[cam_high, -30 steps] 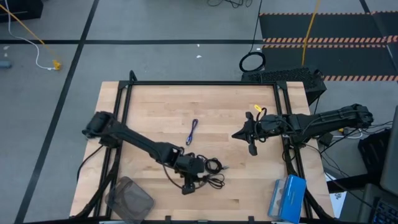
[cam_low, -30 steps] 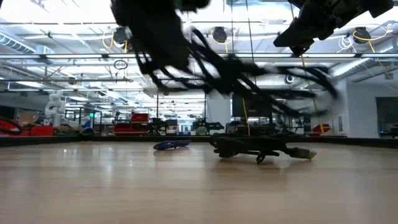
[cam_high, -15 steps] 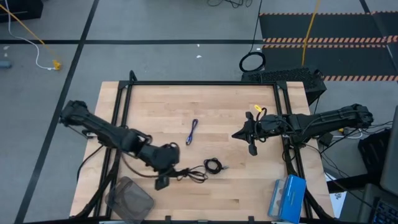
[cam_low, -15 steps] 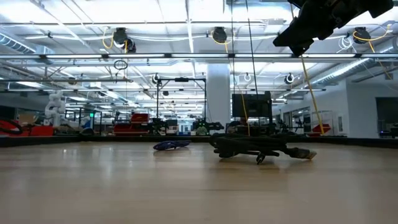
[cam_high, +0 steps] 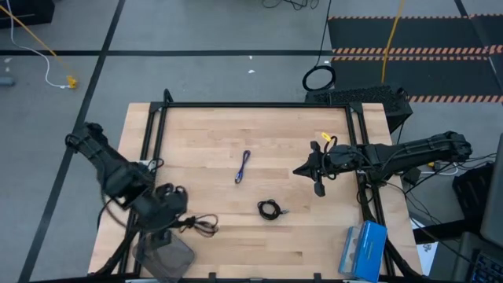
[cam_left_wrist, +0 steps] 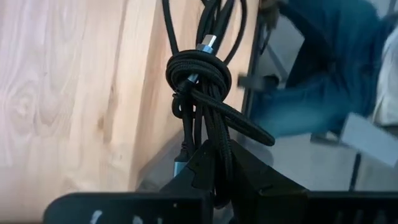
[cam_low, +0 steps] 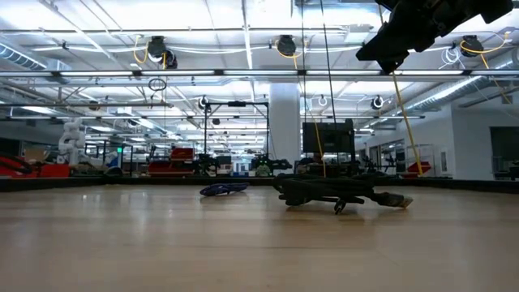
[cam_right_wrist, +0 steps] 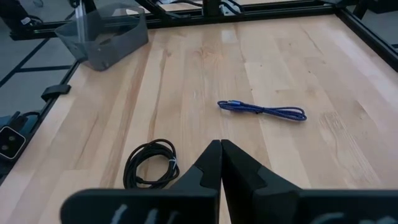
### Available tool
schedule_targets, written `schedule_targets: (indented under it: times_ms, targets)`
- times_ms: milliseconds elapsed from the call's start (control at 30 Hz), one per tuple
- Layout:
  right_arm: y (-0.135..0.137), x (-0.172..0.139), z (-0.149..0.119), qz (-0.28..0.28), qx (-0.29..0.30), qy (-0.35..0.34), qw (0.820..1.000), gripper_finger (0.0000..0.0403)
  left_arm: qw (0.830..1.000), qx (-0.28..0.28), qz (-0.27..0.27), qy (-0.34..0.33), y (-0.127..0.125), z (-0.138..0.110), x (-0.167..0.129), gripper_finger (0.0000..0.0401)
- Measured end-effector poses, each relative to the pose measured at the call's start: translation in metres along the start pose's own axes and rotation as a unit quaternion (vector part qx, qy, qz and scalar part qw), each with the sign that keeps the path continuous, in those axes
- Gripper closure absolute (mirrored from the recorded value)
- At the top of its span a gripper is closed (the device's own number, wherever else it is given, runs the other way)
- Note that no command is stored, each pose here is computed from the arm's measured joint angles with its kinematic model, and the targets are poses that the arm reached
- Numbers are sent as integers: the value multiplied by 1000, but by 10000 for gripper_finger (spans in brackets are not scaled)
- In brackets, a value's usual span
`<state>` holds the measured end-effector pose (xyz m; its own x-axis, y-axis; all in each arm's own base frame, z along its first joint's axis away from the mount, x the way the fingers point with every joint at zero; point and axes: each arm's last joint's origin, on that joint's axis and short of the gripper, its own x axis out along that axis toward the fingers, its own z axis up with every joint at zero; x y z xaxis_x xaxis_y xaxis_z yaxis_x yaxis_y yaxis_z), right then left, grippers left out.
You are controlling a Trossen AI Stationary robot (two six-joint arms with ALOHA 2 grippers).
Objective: Pick and place USB-C Cables
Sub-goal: Put the bottom black charger cable into the black bin
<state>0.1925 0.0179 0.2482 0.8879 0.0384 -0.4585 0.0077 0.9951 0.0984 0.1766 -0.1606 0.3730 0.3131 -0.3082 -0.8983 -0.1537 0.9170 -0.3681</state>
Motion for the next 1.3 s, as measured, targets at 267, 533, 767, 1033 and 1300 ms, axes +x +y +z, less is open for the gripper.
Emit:
schedule_targets:
  times_ms: [267, 533, 767, 1033, 1300]
  targets:
    - [0, 0, 0, 0, 0, 0, 1000, 403, 998, 59, -4, 6, -21, -34, -3, 377]
    - [0, 0, 1, -2, -22, -8, 1000, 403, 994, 107, 3, 27, -36, -68, 1, 376]
    - [1, 0, 7, 0, -37, -34, 999, 403, 991, 119, 28, 47, -49, -88, 16, 376]
    - [1, 0, 8, 1, -37, -43, 998, 403, 988, 130, 52, 64, -60, -102, 33, 375]
    - [1, 0, 8, 2, -34, -43, 998, 403, 982, 150, 91, 77, -66, -105, 54, 375]
